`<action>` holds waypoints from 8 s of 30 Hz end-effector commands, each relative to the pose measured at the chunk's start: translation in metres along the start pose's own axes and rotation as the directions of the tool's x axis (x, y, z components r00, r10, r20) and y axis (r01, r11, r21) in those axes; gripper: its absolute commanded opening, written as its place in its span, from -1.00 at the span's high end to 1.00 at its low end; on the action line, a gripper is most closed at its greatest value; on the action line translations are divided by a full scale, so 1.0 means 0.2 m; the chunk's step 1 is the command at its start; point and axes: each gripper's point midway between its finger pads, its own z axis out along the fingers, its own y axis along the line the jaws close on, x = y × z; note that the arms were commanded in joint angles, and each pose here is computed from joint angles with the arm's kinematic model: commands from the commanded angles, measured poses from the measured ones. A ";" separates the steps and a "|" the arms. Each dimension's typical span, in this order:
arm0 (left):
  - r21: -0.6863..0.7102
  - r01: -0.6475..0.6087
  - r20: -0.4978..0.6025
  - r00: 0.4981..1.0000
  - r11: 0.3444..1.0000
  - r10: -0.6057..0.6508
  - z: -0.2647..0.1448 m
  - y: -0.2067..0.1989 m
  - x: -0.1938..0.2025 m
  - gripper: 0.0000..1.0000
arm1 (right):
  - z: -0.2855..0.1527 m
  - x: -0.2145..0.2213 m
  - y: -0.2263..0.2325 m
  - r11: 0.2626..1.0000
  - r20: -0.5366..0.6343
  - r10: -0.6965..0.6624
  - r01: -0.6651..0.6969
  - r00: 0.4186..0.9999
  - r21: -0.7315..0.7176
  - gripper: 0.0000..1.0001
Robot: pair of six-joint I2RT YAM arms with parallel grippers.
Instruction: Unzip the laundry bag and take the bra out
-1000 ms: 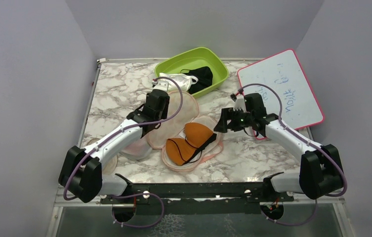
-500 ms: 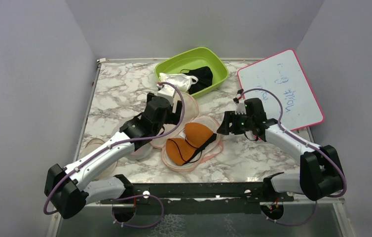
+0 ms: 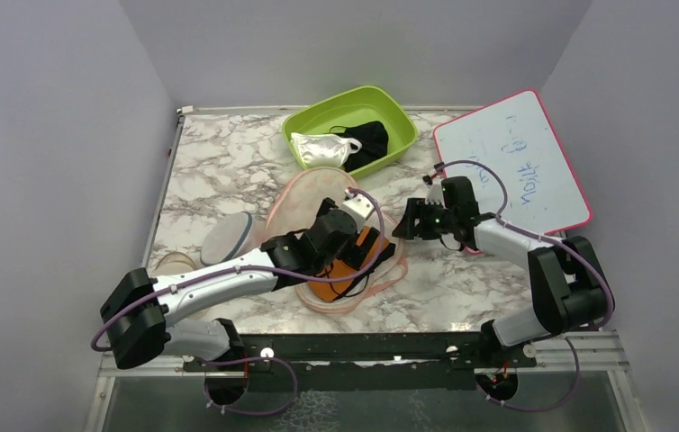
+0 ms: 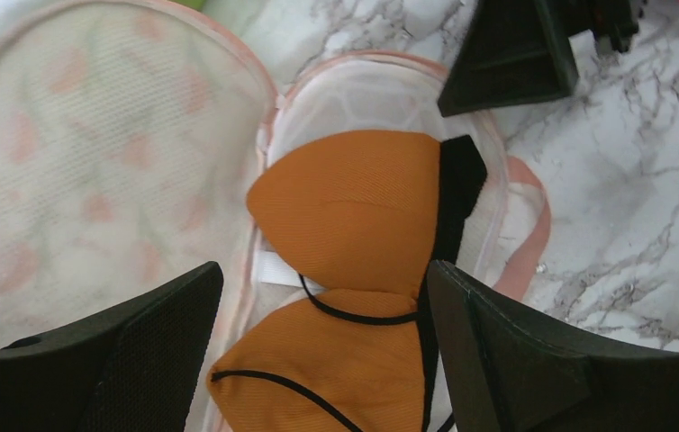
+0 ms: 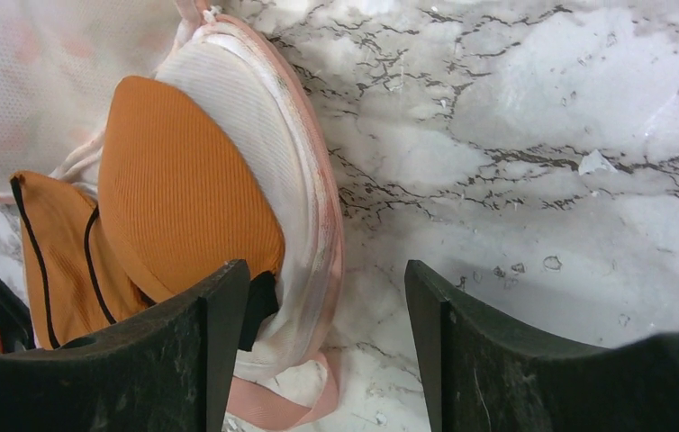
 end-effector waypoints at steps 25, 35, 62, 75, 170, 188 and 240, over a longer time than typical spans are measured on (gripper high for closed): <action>0.065 -0.217 -0.366 0.903 0.974 0.225 0.11 -0.26 0.53 -0.45 | 0.10 0.02 0.04 0.992 0.005 -0.027 0.027 1.000 -0.122 -0.03; 0.024 -0.132 -0.429 0.894 0.991 0.129 0.10 -0.25 0.65 -0.09 | 0.10 0.04 0.05 0.989 -0.003 -0.027 0.027 1.000 -0.147 -0.01; 0.028 -0.076 -0.218 0.973 0.997 0.080 0.01 -0.20 0.35 1.00 | 0.10 0.08 0.07 0.983 -0.004 -0.014 0.013 1.000 -0.183 0.16; -0.003 0.039 0.105 0.994 0.999 -0.039 -0.21 -0.10 -0.16 1.00 | 0.02 0.00 0.07 0.992 0.077 -0.038 0.047 0.996 -0.119 -0.58; 0.005 0.547 -0.136 0.829 0.837 -0.542 0.35 1.00 0.10 -0.39 | -0.39 -0.17 0.31 0.973 0.192 -0.157 0.185 0.969 -0.136 -1.00; 0.218 0.376 -0.034 0.925 0.901 -0.378 0.06 0.56 -0.04 1.00 | -0.40 -0.27 0.34 0.970 0.196 -0.178 0.206 0.964 -0.131 -1.00; 0.574 0.224 -0.052 0.970 0.788 -0.237 -0.02 -0.42 0.07 -0.57 | -0.67 -0.54 0.45 0.953 0.380 -0.274 0.303 0.884 -0.017 -1.00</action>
